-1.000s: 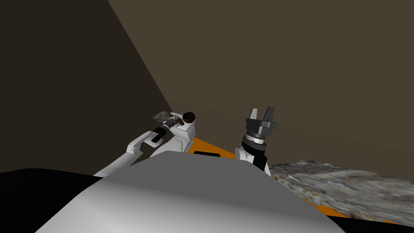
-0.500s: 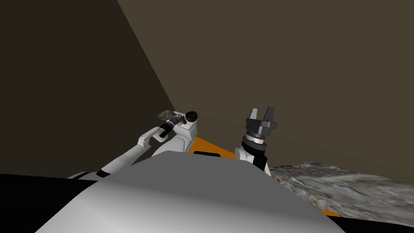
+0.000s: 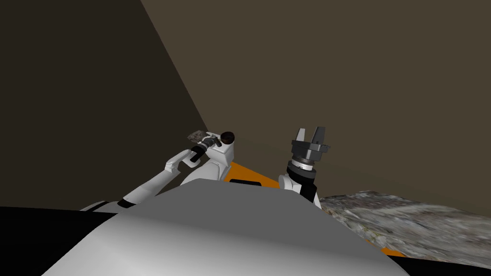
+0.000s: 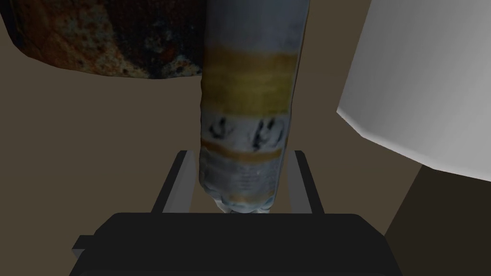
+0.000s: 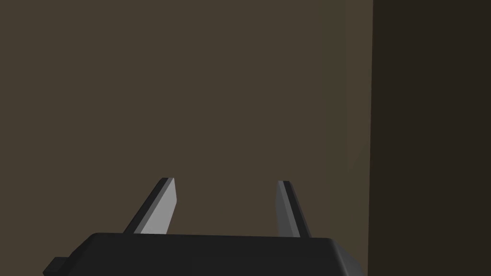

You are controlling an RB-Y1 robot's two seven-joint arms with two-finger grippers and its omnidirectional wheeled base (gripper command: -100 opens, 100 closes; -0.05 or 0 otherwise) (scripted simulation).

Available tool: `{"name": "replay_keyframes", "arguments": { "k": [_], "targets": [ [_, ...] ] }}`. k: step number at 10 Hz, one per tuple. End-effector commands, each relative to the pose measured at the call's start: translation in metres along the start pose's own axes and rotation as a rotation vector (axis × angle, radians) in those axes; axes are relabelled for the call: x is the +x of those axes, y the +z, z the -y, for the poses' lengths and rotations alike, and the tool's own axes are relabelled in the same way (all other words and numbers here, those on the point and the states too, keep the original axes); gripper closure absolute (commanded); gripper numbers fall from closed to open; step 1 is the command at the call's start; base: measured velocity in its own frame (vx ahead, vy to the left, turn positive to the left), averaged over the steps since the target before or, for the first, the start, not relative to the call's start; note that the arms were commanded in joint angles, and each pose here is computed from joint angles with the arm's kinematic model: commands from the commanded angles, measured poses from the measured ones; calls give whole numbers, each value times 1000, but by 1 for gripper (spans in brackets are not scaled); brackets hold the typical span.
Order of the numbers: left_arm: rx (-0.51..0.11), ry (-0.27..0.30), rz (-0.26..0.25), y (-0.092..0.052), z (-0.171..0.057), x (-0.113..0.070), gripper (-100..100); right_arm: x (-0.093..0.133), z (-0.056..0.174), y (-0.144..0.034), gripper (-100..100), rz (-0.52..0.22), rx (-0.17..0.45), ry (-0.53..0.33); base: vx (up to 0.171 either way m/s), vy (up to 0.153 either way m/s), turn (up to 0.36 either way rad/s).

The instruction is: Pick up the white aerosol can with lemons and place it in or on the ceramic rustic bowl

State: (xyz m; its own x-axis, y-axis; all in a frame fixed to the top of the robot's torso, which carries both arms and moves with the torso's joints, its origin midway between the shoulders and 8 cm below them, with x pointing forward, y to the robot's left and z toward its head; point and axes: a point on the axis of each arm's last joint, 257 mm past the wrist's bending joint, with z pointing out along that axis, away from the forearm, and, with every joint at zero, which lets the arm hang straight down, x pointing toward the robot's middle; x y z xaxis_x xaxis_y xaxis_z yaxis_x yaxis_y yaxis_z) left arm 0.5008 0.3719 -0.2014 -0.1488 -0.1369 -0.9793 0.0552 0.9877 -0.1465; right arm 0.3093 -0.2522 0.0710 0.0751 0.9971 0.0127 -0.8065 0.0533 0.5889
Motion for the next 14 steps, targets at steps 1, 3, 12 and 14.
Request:
{"name": "replay_keyframes", "arguments": {
  "k": [1,3,12,14],
  "targets": [
    [0,0,0,0,0,0,100,0,0,0,0,0,0,0,0,0,0],
    [0,-1,-1,0,0,0,0,0,0,0,0,0,0,0,0,0,0],
    [-39,-16,4,-62,-40,5,100,0,0,0,0,0,0,0,32,-27,-44],
    [-47,-10,16,-79,-49,-1,100,0,0,0,0,0,0,0,35,-28,-60]
  ]
}}
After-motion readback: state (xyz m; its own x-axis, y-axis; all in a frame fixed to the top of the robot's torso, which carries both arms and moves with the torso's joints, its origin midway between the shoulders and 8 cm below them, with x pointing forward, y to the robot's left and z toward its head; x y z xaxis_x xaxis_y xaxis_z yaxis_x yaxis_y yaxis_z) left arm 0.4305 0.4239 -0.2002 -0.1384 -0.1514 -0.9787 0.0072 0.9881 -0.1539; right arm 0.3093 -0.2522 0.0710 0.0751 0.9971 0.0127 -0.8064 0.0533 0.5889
